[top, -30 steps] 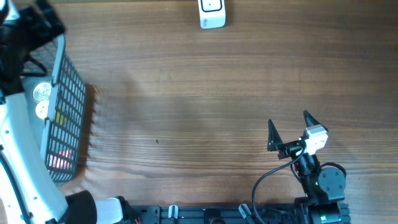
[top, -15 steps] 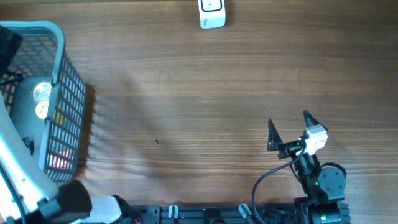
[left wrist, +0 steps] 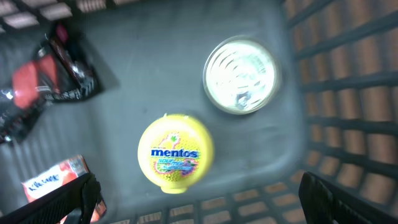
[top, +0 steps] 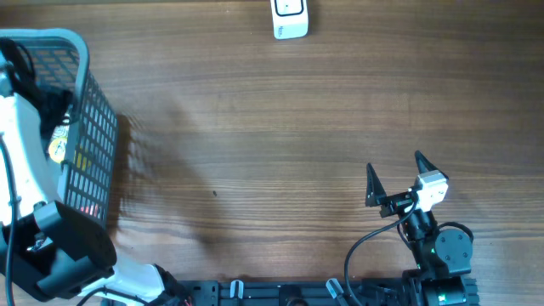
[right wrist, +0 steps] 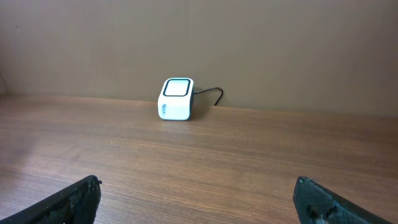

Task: Scan the item barcode
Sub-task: 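Reach the left gripper into the basket and grasp the yellow container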

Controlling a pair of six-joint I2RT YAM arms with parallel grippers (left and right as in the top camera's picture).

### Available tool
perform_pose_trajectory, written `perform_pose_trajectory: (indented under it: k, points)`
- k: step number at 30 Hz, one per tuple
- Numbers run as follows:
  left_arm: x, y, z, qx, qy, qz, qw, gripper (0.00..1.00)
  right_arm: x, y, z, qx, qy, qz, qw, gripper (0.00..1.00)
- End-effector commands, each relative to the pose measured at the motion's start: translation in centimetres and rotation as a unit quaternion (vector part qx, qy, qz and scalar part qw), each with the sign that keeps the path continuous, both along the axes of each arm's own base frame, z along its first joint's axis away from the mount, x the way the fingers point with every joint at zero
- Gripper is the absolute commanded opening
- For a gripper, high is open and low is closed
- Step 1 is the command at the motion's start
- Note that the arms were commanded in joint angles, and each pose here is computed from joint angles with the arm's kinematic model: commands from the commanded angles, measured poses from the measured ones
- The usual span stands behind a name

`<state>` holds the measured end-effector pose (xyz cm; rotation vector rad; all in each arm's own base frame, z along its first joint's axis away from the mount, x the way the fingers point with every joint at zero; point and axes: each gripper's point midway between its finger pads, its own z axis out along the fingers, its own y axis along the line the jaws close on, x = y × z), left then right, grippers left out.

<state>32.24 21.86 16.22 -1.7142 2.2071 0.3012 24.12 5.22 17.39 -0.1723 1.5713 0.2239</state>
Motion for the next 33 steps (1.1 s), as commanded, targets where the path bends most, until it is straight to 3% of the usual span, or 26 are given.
perform_pose_trajectory:
  k: [1, 24, 30, 33]
  points:
    - [-1.5, -0.1, -3.4, -0.008, 0.029, 0.023, 0.999, 1.00, 0.0, -0.2, 0.1, -0.003, -0.003, -0.006, 1.000, 1.00]
    - [-2.3, 0.7, -9.9, 0.001, 0.009, 0.037, 0.999, 1.00, 0.0, -0.2, 0.1, -0.003, -0.003, -0.006, 1.000, 1.00]
    - [-2.2, 0.7, -9.9, 0.002, 0.006, 0.037, 0.999, 0.71, 0.0, -0.2, 0.1, -0.003, -0.003, -0.006, 1.000, 1.00]
    - [-2.2, 0.8, -9.8, 0.002, 0.006, 0.037, 0.999, 0.65, 0.0, -0.2, 0.1, -0.003, -0.003, -0.006, 1.000, 1.00]
